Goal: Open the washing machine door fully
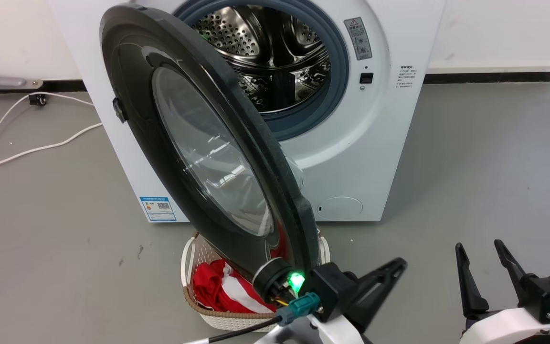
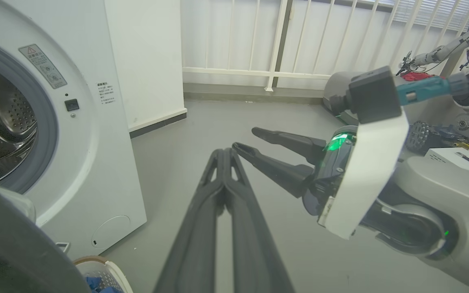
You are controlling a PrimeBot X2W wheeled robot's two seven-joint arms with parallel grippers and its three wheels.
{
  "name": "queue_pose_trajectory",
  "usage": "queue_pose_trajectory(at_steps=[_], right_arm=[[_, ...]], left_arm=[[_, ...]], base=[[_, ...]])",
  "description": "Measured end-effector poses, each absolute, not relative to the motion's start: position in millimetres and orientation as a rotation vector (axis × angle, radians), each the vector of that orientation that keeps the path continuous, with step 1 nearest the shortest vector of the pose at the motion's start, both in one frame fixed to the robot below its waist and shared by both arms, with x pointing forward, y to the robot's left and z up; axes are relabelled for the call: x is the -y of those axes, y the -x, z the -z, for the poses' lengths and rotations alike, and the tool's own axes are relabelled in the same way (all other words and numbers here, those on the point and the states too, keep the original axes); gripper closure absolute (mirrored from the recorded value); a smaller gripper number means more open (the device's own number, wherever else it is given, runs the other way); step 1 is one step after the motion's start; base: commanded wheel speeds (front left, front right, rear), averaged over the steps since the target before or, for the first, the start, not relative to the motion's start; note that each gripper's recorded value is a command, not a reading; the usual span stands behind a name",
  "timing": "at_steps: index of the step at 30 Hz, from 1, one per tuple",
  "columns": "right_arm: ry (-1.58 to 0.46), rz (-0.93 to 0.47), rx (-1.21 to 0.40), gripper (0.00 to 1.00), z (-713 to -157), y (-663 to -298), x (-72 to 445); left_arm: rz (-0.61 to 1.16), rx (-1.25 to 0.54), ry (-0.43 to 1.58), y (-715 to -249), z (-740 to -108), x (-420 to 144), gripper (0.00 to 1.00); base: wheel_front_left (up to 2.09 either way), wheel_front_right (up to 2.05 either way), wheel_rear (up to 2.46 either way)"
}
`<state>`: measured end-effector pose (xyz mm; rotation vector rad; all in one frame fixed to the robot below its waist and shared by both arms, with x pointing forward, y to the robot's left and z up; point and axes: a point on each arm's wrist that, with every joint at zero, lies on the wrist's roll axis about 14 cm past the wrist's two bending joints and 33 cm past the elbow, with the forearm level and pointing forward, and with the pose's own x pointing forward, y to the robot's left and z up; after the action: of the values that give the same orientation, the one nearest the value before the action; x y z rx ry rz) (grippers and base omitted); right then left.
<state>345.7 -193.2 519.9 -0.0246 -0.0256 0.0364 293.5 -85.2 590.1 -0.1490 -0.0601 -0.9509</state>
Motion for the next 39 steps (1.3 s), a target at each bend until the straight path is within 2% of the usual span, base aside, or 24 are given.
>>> queue_pose_trajectory(at_steps=[8, 20, 39], right_arm=[[0.020, -0.039, -0.009, 0.00, -508.7, -346.5, 192.0], [0.007, -0.033, -0.030, 0.00, -501.9, -345.3, 193.3], [-0.021, -0.061, -0.036, 0.00, -499.5, -351.4, 183.6]], left_arm=[[0.805, 0.010, 0.128, -334.1, -559.8, 62.0, 1.00], [0.628, -0.007, 0.157, -371.0, -542.1, 31.1, 1.00], [0.550, -0.033, 0.186, -353.6, -522.0, 2.0, 1.00]], base=[[0.00, 0.00, 0.00], [0.00, 0.00, 0.00], [0.00, 0.00, 0.00]])
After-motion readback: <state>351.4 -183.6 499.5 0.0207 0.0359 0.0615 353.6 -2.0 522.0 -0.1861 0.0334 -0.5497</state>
